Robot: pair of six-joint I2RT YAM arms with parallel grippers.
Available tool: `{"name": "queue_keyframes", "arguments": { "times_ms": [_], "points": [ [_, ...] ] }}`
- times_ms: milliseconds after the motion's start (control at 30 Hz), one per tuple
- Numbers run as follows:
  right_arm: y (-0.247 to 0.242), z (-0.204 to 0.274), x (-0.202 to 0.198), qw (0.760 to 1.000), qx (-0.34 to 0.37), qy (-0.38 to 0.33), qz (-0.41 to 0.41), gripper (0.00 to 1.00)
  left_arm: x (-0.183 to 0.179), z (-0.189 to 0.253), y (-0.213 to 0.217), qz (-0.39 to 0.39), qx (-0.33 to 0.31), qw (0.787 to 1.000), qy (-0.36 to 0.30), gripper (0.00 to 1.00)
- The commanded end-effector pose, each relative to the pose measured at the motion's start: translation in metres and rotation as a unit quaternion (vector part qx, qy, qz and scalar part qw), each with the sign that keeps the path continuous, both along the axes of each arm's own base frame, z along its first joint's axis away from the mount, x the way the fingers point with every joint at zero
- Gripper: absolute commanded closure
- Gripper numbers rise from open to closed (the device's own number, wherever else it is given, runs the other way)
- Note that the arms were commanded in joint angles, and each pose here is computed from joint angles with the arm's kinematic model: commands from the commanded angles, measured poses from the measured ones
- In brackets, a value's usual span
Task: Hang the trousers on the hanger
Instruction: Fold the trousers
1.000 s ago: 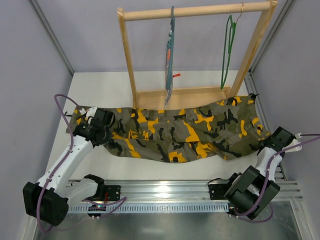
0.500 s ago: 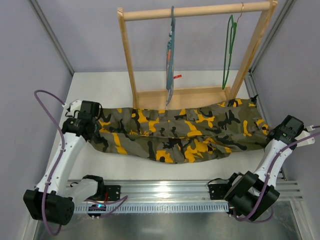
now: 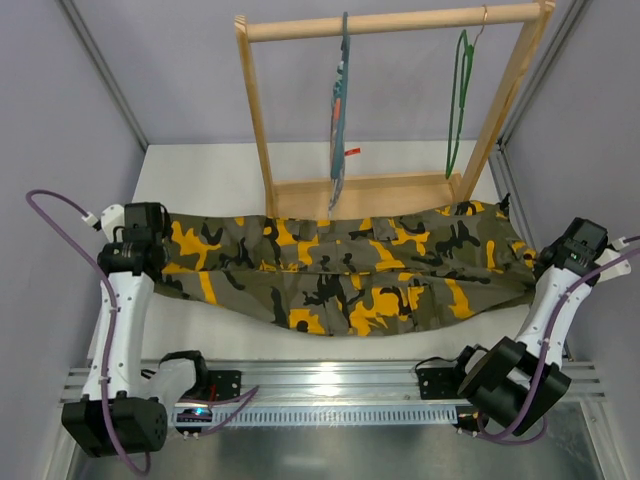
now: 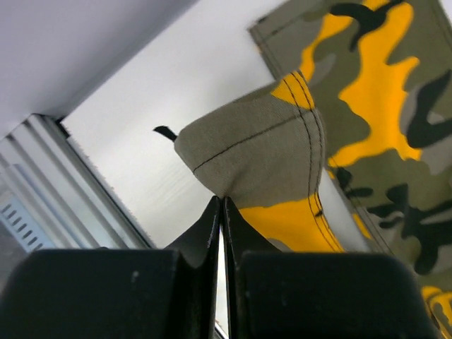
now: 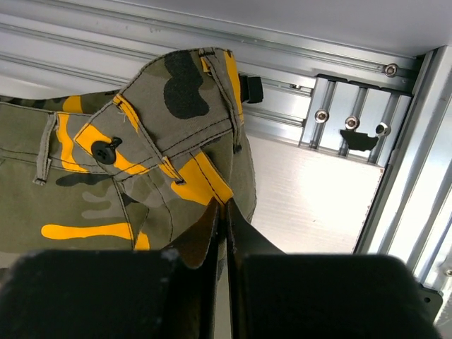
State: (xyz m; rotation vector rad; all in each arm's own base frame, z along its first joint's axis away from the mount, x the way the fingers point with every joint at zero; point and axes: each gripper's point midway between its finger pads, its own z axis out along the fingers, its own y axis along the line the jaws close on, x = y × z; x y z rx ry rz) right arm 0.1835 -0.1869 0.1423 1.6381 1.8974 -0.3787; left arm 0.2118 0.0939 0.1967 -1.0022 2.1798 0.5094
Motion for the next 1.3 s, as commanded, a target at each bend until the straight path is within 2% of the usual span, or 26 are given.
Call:
{"name": "queue_keyframes", "arguments": {
  "times_ms": [0, 167, 300, 333, 467, 533, 600, 633, 667, 733, 767, 867, 967, 1033, 1133, 1200, 1267],
  "points": [
    [-0.017, 0.010, -0.003, 0.999, -0.042, 0.018, -0.013, 0.93, -0.008, 0.008, 0.037, 0.045, 0.056, 0.997, 0.014, 1.00],
    [-0.020, 0.012, 0.000, 0.999, -0.039, 0.028, -0.012, 0.91, -0.004, 0.000, 0.050, 0.061, 0.026, 0.998, 0.021, 1.00],
    [-0.016, 0.009, 0.004, 0.999, -0.032, 0.036, 0.000, 0.69, 0.003, -0.009, 0.045, 0.064, -0.010, 0.998, 0.022, 0.99],
    [-0.016, 0.010, 0.004, 0.999, -0.032, 0.036, 0.001, 0.58, 0.003, -0.011, 0.045, 0.064, -0.011, 0.998, 0.025, 0.99],
    [-0.010, 0.015, 0.008, 0.999, -0.030, 0.025, 0.014, 0.43, 0.000, -0.009, 0.052, 0.076, -0.003, 0.997, 0.025, 0.98],
    [-0.005, 0.014, 0.012, 0.999, -0.026, 0.017, 0.026, 0.42, 0.007, -0.009, 0.043, 0.052, -0.027, 0.998, 0.013, 0.94],
    [0.010, 0.009, 0.032, 0.997, -0.006, -0.009, 0.078, 0.41, 0.023, -0.008, 0.013, -0.015, -0.095, 0.995, -0.020, 0.87],
    [0.018, 0.006, 0.042, 0.994, 0.005, -0.021, 0.105, 0.41, 0.036, -0.007, -0.002, -0.054, -0.123, 0.990, -0.050, 0.82],
    [0.029, 0.003, 0.050, 0.991, 0.014, -0.023, 0.134, 0.41, 0.040, -0.007, -0.016, -0.083, -0.146, 0.983, -0.069, 0.73],
    [0.050, -0.007, 0.057, 0.986, 0.013, 0.002, 0.167, 0.41, 0.039, -0.013, -0.052, -0.124, -0.203, 0.966, -0.097, 0.68],
    [0.058, -0.009, 0.060, 0.985, 0.023, -0.005, 0.173, 0.41, 0.041, -0.014, -0.066, -0.145, -0.213, 0.961, -0.104, 0.65],
    [0.086, -0.010, 0.069, 0.975, 0.025, -0.038, 0.217, 0.41, 0.027, -0.032, -0.092, -0.167, -0.248, 0.950, -0.092, 0.63],
    [0.105, -0.004, 0.067, 0.967, 0.010, -0.048, 0.251, 0.41, 0.018, -0.049, -0.107, -0.183, -0.249, 0.949, -0.056, 0.61],
    [0.126, 0.000, 0.070, 0.949, 0.013, -0.065, 0.307, 0.41, 0.019, -0.049, -0.109, -0.177, -0.242, 0.953, -0.044, 0.60],
    [0.156, 0.015, 0.075, 0.922, 0.017, -0.107, 0.372, 0.41, 0.019, -0.069, -0.091, -0.102, -0.227, 0.968, -0.016, 0.53],
    [0.166, 0.025, 0.072, 0.912, 0.012, -0.121, 0.391, 0.41, 0.018, -0.083, -0.068, -0.030, -0.193, 0.981, 0.009, 0.50],
    [0.181, 0.030, 0.068, 0.898, 0.017, -0.136, 0.418, 0.41, 0.002, -0.095, -0.045, 0.057, -0.183, 0.981, 0.040, 0.45]
  ]
}}
